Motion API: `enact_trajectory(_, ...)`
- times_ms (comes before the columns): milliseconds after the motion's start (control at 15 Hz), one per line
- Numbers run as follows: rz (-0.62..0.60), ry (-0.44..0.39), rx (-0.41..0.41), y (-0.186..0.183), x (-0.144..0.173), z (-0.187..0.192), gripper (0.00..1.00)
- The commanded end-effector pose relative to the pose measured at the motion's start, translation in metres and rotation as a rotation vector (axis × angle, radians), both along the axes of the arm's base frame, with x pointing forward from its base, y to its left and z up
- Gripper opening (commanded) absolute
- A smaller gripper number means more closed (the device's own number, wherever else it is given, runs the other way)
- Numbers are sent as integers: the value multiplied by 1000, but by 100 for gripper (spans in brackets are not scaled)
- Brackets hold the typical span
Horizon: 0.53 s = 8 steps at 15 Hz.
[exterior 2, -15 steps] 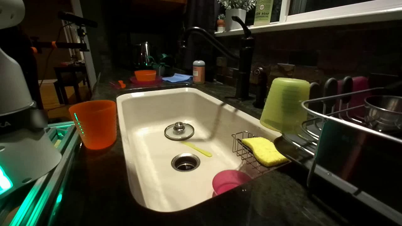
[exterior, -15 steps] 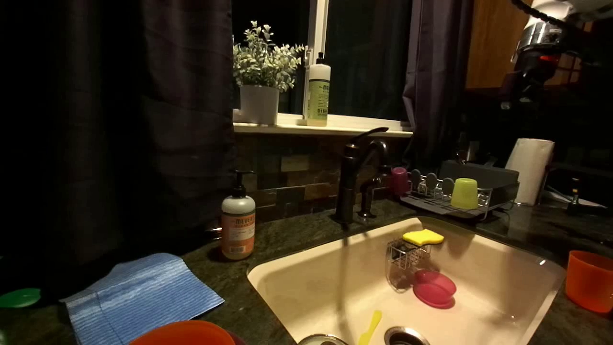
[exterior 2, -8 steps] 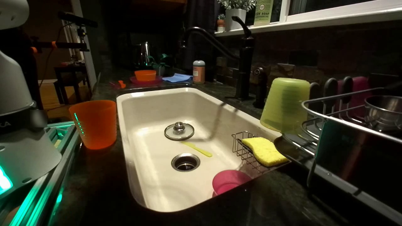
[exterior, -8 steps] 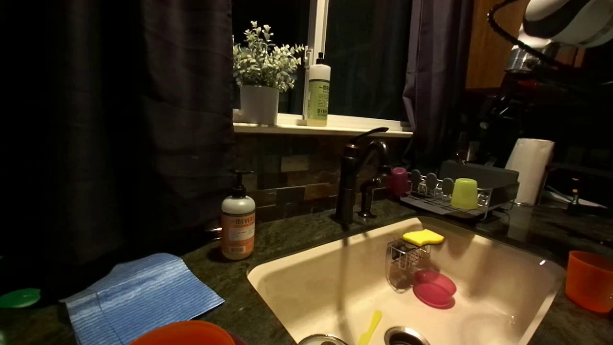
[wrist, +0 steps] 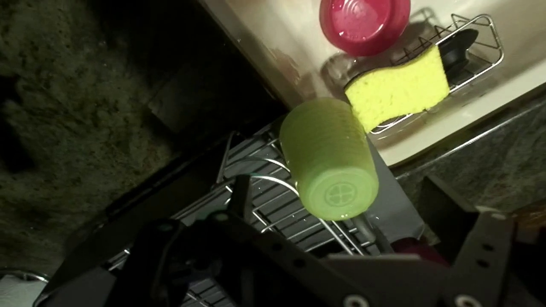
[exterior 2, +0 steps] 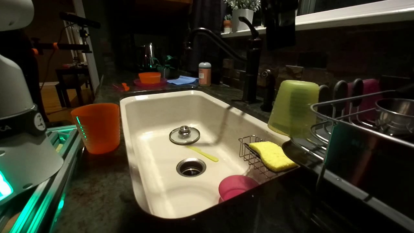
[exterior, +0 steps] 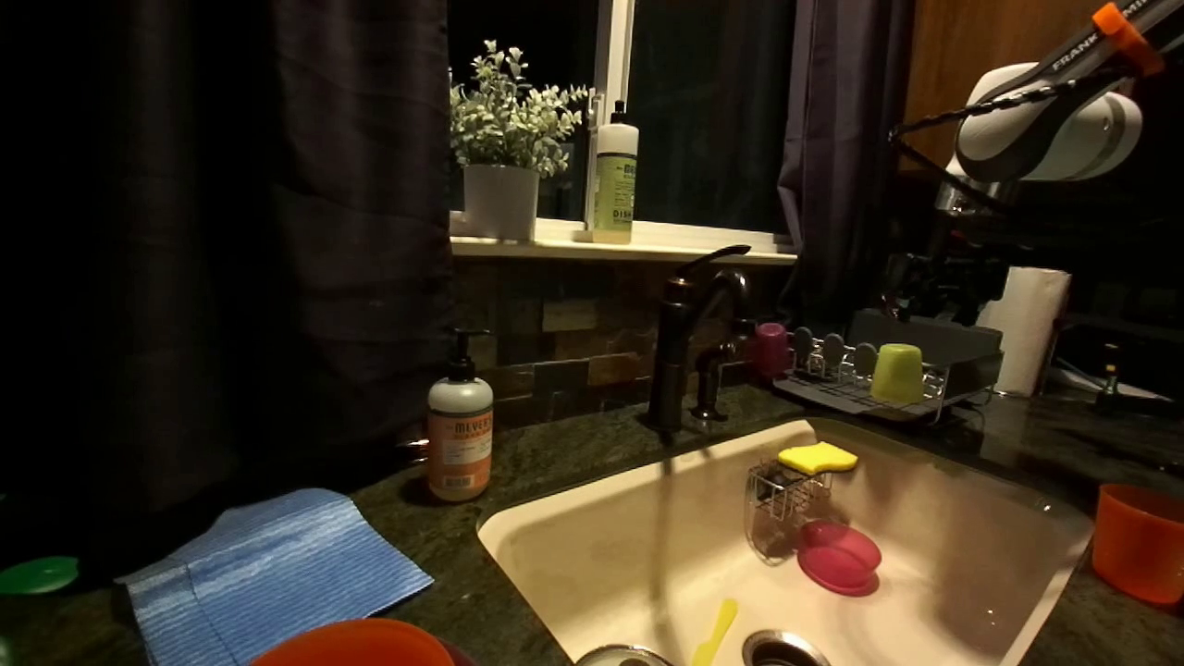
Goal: Pick the green cup from the drying rack and place it to the right of the sink right-side-up
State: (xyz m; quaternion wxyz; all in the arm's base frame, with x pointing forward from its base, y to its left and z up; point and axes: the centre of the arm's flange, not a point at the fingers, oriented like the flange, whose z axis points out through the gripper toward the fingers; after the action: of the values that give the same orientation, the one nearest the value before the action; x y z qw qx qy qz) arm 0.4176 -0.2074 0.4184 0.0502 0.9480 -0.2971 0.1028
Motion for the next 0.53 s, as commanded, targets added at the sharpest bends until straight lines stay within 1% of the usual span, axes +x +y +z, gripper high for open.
enact_trajectory(0, -58, -4, -8, -8, 12, -27, 100)
enact_trajectory(200, -72, -32, -10, -12, 18, -39, 100)
enact_trajectory(467, -80, -49, -11, -15, 23, -48, 100)
